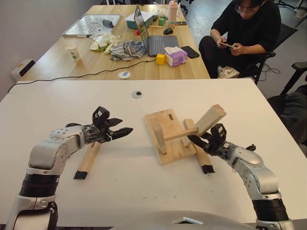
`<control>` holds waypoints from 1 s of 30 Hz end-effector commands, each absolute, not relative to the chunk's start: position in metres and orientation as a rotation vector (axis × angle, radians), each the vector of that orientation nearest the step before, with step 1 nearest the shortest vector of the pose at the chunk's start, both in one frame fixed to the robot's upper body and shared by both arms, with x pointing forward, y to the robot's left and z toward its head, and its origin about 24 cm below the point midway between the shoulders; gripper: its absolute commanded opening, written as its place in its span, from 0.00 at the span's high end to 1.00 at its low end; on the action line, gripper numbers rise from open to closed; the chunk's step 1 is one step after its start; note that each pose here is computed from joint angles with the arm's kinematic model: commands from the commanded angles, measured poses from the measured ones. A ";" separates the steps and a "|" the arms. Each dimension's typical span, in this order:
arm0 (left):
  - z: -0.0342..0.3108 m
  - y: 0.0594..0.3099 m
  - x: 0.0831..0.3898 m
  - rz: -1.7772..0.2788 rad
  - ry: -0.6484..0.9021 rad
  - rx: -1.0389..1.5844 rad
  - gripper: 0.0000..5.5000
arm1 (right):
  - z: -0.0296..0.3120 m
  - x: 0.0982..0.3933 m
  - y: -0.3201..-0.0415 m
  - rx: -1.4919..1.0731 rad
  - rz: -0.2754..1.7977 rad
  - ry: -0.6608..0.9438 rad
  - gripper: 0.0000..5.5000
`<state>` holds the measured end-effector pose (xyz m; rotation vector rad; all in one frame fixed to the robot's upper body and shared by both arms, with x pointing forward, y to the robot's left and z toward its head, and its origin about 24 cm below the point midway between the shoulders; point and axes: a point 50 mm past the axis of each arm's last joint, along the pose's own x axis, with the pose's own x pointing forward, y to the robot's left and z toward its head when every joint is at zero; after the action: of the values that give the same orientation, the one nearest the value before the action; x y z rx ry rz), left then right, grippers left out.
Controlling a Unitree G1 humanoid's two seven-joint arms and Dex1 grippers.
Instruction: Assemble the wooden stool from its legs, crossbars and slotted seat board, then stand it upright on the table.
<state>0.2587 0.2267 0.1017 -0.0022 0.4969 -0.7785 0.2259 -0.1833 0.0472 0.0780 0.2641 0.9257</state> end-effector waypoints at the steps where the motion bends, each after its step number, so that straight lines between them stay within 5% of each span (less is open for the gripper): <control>1: 0.110 0.236 0.267 -0.760 0.483 0.027 0.32 | 0.040 0.242 -0.192 -0.029 1.155 0.281 0.78; 8: 0.071 0.223 0.277 -0.775 0.545 0.038 0.32 | 0.073 0.319 -0.142 -0.446 1.272 -0.053 0.80; 11: 0.052 0.215 0.282 -0.771 0.516 0.076 0.32 | 0.083 0.330 -0.144 -0.455 1.257 -0.091 0.66; 15: 0.056 0.217 0.295 -0.705 0.295 0.021 0.32 | 0.069 0.329 -0.157 -0.445 1.322 0.072 0.53; 20: 0.070 0.229 0.305 -0.636 0.183 -0.006 0.32 | 0.068 0.331 -0.178 -0.313 1.318 0.216 0.53; 24: 0.048 0.254 0.316 -0.452 0.274 0.254 0.32 | 0.066 0.296 -0.195 -0.282 1.483 0.313 0.53; 30: 0.000 0.256 0.306 -0.497 0.417 0.741 0.32 | 0.036 0.260 -0.168 -0.562 1.505 0.406 0.53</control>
<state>0.3059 0.2582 0.0058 0.5887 0.3951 -0.4361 0.2595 -0.1788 0.0376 -0.4955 0.4196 1.5507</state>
